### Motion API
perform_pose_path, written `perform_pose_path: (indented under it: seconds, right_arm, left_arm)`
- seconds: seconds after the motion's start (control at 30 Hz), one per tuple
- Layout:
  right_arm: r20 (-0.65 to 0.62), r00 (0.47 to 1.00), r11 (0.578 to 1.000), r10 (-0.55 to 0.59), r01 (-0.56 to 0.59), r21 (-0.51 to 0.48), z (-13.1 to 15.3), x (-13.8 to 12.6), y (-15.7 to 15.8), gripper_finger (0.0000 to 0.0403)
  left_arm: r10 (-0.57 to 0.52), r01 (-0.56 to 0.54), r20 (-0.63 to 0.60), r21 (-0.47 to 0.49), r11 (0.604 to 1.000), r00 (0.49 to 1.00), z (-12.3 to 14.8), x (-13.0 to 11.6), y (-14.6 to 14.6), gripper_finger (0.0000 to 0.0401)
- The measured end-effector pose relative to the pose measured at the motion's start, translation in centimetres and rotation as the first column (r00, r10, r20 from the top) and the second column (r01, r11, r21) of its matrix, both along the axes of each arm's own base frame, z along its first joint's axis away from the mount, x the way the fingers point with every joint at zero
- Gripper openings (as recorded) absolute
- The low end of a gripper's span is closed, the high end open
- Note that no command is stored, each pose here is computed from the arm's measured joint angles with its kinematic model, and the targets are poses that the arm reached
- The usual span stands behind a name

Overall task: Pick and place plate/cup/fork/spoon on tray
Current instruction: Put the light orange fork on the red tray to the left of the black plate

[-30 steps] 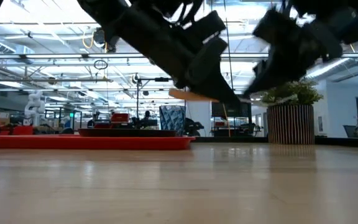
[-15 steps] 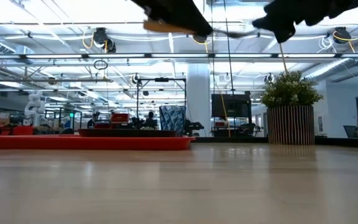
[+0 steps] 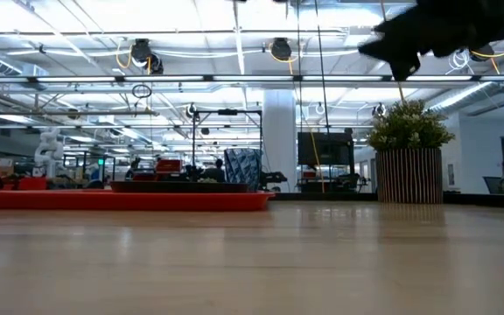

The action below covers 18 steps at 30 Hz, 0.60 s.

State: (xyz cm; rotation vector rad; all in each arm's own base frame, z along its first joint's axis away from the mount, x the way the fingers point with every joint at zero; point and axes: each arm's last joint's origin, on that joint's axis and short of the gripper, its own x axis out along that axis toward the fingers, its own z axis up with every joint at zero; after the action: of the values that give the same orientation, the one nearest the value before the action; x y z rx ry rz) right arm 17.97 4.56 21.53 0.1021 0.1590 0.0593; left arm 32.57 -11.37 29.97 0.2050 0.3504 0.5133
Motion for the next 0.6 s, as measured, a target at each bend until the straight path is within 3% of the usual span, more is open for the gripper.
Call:
perform_pose_path:
  seconds: [0.13, 0.23, 0.37, 0.47, 0.6]
  right_arm:
    - [0.126, 0.992, 0.999, 0.002, -0.006, 0.035, 0.0, 0.1, 0.1, 0.0185]
    - [0.172, 0.985, 0.999, 0.017, -0.024, 0.04, 0.1, 0.4, 0.3, 0.0185]
    - [0.234, 0.971, 0.997, 0.055, -0.066, 0.037, 0.2, 0.9, 1.0, 0.0185]
    - [0.305, 0.95, 0.997, 0.067, -0.074, 0.012, 0.3, 1.4, 1.4, 0.0185]
    - [0.371, 0.926, 0.998, 0.069, -0.066, -0.021, 0.2, 2.3, 1.8, 0.0185]
  left_arm:
    - [-0.068, 0.073, 0.133, -0.029, 0.997, 0.989, -0.5, 0.3, -0.3, 0.0051]
    - [-0.164, 0.184, 0.307, -0.037, 0.982, 0.938, -0.9, 0.4, -0.1, 0.0051]
    - [-0.269, 0.321, 0.561, 0.006, 0.947, 0.783, -1.8, -0.2, 0.4, 0.0051]
    - [-0.313, 0.366, 0.65, 0.058, 0.929, 0.692, -2.7, -0.4, 0.8, 0.0051]
    - [-0.359, 0.396, 0.704, 0.119, 0.911, 0.614, -3.2, 0.5, 1.1, 0.0051]
